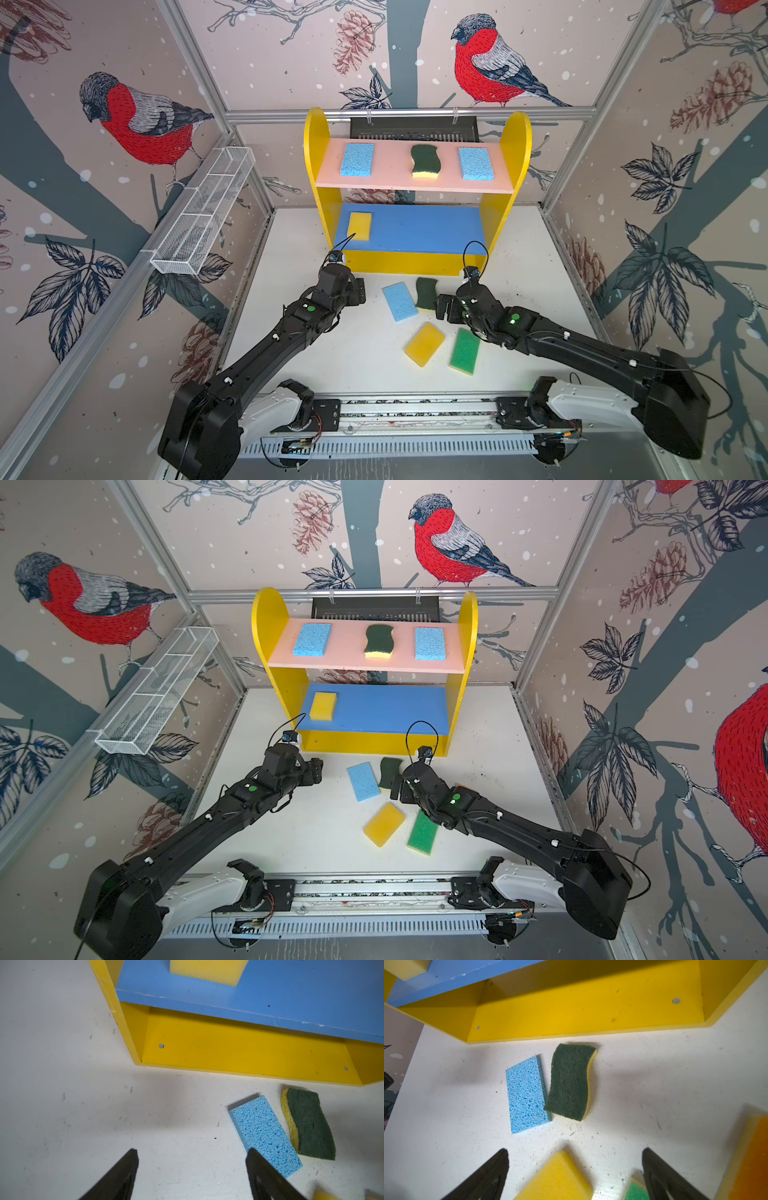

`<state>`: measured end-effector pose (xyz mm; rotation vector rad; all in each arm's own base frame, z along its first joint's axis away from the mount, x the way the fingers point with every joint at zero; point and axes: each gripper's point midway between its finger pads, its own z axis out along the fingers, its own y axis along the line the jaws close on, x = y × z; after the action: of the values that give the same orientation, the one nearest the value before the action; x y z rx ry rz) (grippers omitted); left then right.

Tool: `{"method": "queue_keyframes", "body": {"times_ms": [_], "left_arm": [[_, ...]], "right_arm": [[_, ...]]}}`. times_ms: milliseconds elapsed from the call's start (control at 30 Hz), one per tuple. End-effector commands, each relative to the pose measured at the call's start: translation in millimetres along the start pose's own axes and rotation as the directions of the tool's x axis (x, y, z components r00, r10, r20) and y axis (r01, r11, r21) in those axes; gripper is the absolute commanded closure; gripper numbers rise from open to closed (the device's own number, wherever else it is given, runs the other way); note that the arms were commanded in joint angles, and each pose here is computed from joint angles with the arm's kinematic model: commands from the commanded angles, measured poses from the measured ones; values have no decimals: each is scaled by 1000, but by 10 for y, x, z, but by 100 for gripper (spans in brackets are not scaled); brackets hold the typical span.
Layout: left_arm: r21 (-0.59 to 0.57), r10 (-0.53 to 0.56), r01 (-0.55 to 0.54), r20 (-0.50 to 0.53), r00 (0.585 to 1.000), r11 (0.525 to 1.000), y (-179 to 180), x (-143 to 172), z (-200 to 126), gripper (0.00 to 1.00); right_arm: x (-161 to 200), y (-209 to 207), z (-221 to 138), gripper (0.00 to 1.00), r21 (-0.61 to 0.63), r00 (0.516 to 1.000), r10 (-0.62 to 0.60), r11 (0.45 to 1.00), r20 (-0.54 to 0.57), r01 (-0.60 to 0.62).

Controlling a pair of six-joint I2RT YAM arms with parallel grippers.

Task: Arrange cleaning sponges on a shelf
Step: Pick up the cleaning sponge at the center of the table.

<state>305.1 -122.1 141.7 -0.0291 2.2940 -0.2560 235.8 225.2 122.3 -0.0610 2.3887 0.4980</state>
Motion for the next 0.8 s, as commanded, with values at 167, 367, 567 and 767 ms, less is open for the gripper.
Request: {"method": "queue_keyframes", "body": {"times_ms": [167, 367, 567, 767], "left_arm": [[16, -17, 17, -31, 999, 1000, -64, 192, 11, 18], [19, -32, 33, -50, 998, 999, -42, 329, 23, 18], [34, -47, 48, -45, 998, 998, -45, 364, 9, 18], [31, -43, 45, -53, 998, 999, -19, 426, 19, 18]], "right_arm": [[85, -86, 20, 1, 2, 999, 47, 999, 9, -47], [96, -120, 54, 0, 11, 998, 60, 998, 19, -60], [107, -75, 229, 0, 48, 999, 47, 998, -10, -46], [105, 21, 442, 0, 86, 999, 17, 996, -34, -14]]}}
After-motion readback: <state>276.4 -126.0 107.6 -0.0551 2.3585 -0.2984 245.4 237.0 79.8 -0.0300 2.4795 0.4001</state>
